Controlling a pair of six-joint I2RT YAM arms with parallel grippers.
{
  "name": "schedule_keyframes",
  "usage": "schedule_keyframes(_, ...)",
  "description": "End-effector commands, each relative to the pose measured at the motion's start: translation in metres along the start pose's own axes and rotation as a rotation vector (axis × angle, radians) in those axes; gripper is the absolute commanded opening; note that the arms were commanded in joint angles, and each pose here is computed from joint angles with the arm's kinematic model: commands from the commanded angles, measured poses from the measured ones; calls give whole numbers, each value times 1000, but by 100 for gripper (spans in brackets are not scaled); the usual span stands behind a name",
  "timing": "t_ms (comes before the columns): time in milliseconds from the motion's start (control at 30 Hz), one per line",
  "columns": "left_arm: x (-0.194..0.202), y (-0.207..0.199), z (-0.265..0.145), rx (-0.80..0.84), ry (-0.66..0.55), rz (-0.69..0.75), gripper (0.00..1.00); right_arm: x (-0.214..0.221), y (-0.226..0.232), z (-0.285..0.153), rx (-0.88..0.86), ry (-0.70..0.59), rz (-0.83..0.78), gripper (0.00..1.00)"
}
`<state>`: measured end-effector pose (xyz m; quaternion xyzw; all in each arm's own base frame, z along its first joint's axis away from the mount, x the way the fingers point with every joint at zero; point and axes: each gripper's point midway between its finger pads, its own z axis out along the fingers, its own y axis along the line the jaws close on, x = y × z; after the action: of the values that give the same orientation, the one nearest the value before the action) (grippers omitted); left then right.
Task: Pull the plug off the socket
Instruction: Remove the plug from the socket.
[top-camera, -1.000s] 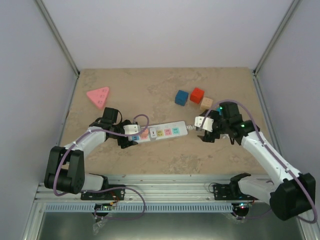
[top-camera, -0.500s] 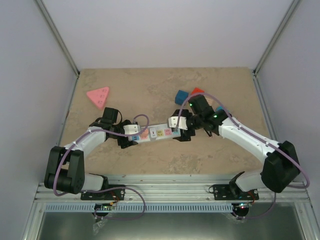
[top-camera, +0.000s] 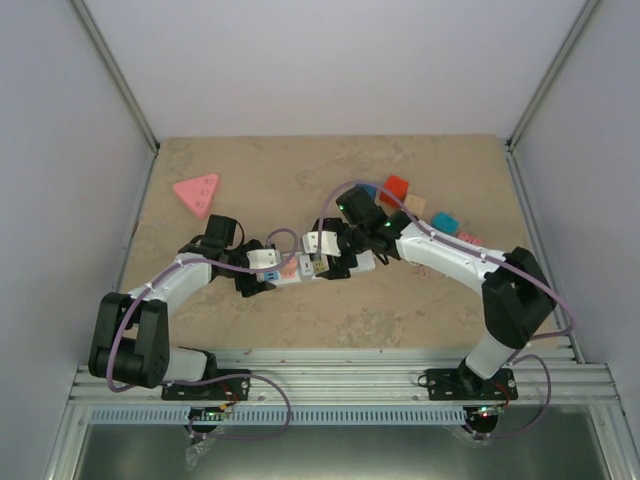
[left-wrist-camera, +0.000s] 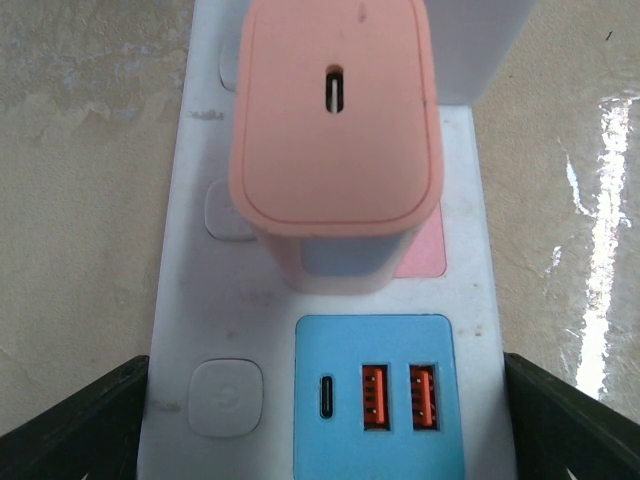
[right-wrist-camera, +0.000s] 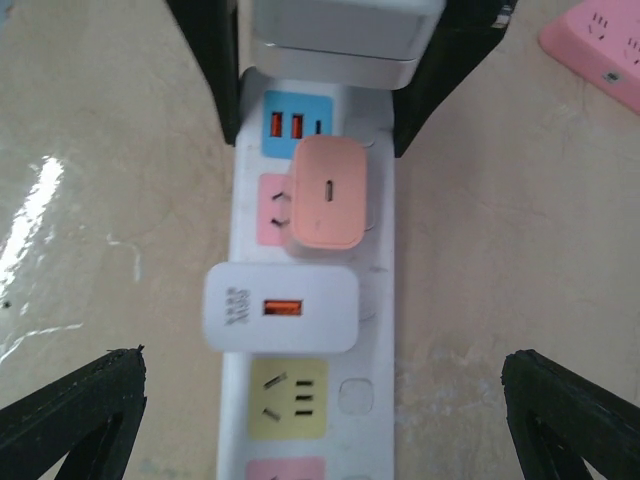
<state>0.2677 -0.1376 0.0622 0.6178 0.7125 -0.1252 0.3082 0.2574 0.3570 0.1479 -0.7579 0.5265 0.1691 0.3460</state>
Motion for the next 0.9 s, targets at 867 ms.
schedule_keyframes(867,-27,10,-12,-41,-119,45,0,0,16,55,-126,-4,119,75)
